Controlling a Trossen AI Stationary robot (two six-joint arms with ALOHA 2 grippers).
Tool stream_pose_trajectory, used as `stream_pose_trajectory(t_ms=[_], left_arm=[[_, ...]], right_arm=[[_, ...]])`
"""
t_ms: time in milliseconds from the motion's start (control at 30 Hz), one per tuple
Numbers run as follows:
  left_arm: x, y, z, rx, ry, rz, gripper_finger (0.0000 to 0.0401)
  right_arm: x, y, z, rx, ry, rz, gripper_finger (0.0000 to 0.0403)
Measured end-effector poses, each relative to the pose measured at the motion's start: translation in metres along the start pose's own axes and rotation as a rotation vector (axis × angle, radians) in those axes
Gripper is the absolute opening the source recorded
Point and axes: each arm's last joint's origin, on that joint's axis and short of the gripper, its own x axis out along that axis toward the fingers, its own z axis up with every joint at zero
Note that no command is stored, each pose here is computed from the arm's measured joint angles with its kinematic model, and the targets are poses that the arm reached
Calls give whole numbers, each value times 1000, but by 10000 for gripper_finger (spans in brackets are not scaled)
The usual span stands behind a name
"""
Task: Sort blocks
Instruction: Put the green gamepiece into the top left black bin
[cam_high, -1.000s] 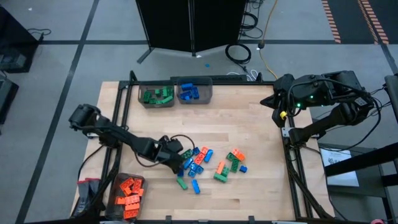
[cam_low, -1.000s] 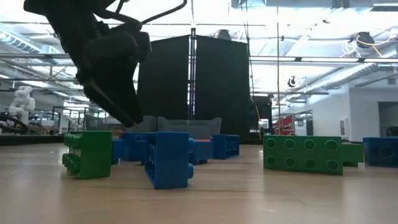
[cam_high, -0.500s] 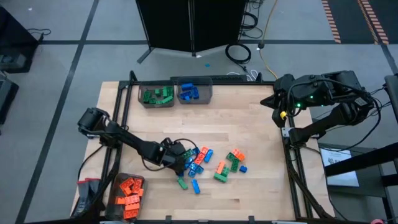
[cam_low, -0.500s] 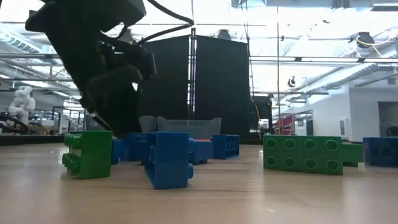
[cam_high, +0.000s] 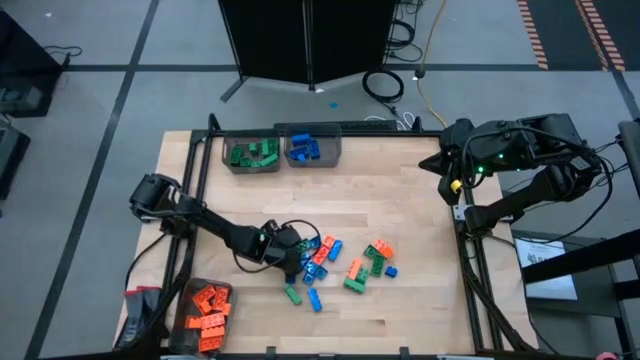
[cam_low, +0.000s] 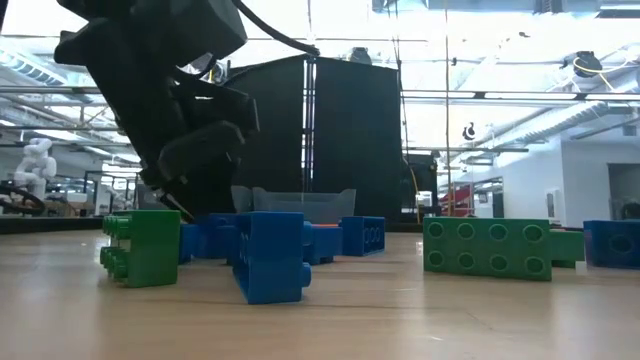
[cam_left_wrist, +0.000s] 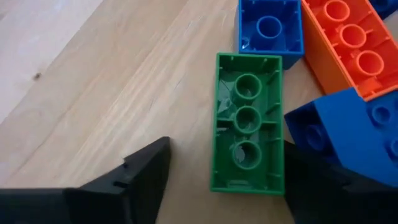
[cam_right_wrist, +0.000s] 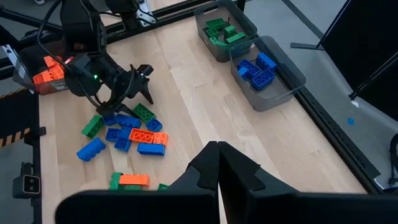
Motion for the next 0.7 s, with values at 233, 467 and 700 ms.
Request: stream_pose_trajectory(t_ms=[233,467,700], left_arm=[[1,0,1,-7,-6,-3,134],[-2,0,2,-35,-9,-9,120],[-21,3,13,-40,-37,17,120]], right_arm=[[0,0,0,-4,0,0,0],[0,0,0,-4,0,0,0],[0,0,0,-5,-1,-3,0]])
